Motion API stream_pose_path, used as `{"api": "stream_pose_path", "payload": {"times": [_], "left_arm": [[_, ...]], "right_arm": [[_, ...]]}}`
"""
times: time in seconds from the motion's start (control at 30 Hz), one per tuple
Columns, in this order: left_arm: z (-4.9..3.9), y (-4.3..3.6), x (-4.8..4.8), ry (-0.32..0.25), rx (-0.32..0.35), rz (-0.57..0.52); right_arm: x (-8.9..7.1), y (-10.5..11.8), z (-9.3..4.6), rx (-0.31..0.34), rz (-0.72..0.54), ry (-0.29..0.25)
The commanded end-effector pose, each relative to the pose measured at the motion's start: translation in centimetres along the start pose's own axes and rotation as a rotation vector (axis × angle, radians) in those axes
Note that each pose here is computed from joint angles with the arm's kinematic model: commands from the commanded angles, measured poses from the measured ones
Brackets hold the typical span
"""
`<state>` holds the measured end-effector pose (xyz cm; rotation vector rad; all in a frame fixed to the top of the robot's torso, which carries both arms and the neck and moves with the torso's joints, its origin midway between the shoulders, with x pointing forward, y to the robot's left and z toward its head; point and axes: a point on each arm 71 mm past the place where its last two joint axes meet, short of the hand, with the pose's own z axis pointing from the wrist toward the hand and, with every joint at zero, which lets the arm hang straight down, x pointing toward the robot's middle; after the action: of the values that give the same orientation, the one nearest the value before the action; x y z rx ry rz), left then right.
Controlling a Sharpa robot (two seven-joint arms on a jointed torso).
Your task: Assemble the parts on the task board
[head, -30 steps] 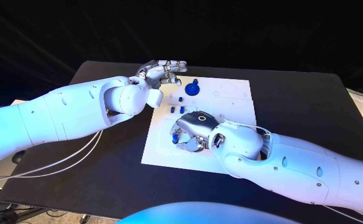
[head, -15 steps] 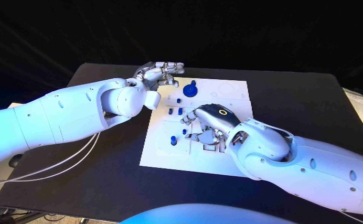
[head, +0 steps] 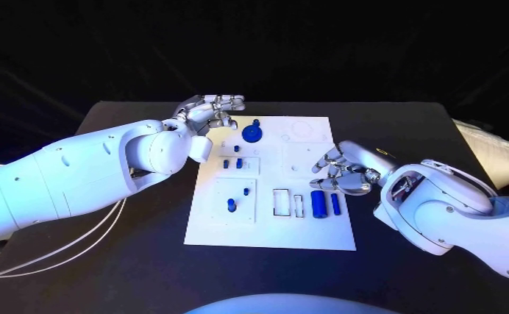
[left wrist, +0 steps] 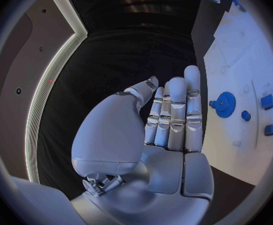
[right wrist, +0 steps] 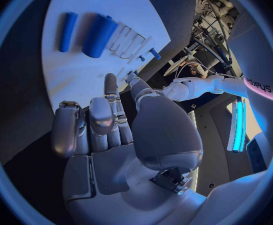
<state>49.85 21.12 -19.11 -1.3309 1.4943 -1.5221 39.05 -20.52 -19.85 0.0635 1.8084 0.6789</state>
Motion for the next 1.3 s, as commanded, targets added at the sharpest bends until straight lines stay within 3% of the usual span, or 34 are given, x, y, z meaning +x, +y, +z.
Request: {"api": "stream_pose_path", "payload": {"times": [0.03,0.37,1.3], "left_arm": [[-0.03,-0.04,0.32,0.024,0.004,-0.001],[-0.02,0.01,0.42,0.028,0.003,-0.002],[-0.11,0.06,0.24,0.028,-0.002,-0.003]], "right_arm": [[0.6,-1.4,-0.5,0.130,0.021,0.077],[1.7,-2.5,-0.9,0.199,-0.037,0.107],[5.3,-1.2,1.0,0.180,-0.140,0.194]]}}
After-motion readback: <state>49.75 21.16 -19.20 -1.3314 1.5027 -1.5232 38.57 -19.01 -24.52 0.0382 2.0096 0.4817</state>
